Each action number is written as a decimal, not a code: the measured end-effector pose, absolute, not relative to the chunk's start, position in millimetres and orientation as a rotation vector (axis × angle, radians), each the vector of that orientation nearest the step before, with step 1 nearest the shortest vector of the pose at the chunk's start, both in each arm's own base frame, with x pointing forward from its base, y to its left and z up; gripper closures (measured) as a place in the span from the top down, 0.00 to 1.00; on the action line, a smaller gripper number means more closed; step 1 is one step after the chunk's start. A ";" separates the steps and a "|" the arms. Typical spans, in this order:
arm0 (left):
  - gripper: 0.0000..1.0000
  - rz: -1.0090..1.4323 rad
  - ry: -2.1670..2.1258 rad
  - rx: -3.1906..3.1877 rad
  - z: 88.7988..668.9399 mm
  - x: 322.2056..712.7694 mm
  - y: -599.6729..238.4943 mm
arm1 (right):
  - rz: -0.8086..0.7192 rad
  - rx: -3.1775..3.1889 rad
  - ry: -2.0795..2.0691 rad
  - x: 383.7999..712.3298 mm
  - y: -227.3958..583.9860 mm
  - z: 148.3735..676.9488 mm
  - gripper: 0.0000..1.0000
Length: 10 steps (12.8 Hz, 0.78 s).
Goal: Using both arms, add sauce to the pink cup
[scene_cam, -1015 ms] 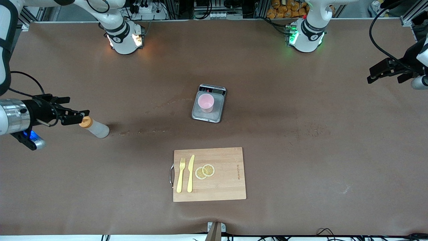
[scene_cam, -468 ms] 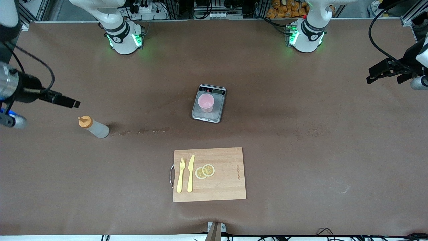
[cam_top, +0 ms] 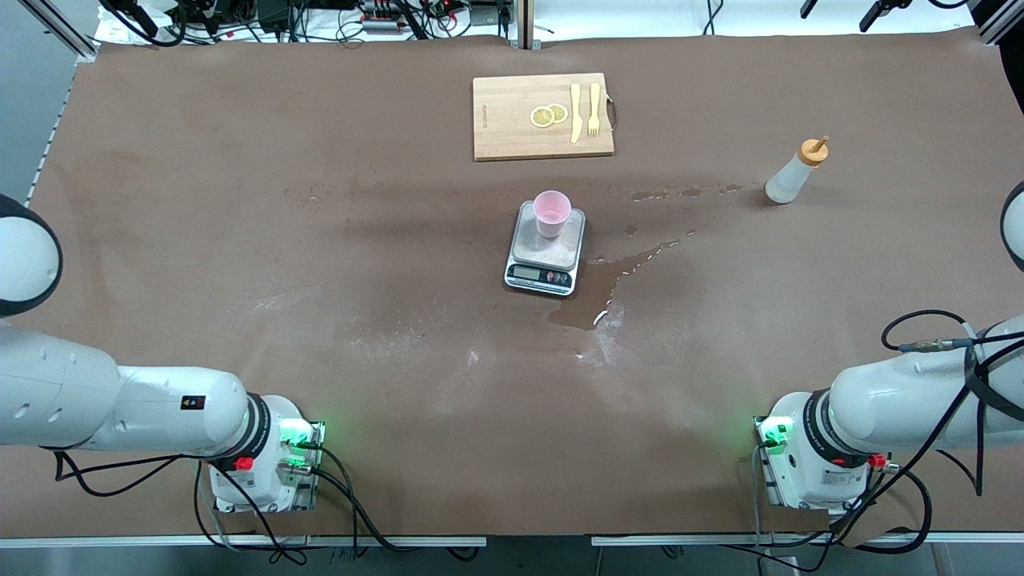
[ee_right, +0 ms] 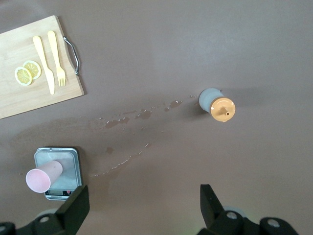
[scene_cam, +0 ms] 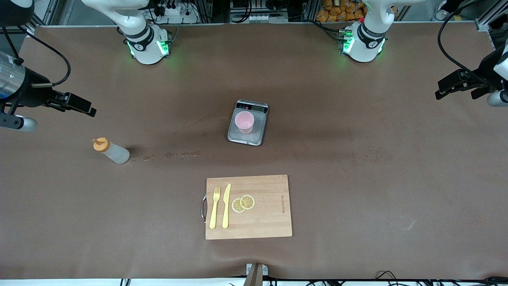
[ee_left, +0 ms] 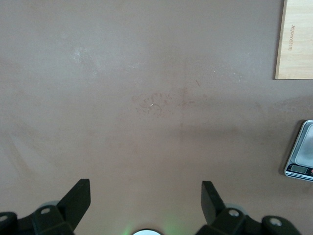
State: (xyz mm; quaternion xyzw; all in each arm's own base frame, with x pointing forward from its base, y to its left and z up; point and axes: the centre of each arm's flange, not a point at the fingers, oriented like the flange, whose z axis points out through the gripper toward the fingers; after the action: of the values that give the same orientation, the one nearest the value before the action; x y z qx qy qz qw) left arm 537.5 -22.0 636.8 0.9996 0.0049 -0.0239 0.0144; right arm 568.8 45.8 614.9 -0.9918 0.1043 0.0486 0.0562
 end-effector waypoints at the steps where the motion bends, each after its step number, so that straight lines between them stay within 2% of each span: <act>1: 1.00 -0.074 0.015 3.112 636.9 537.5 -22.0 | 0.133 -3.017 0.301 567.9 44.9 612.8 1.00; 10: 1.00 -0.065 0.012 3.112 638.5 537.8 -22.7 | -0.019 -3.073 0.234 568.8 27.7 622.8 1.00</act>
State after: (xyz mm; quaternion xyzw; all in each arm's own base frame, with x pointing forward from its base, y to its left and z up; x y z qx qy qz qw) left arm 537.8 -22.7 638.5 0.9997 0.0040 -0.0209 0.0145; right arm 568.8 27.7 622.8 -0.9967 0.0758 -0.0061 0.0298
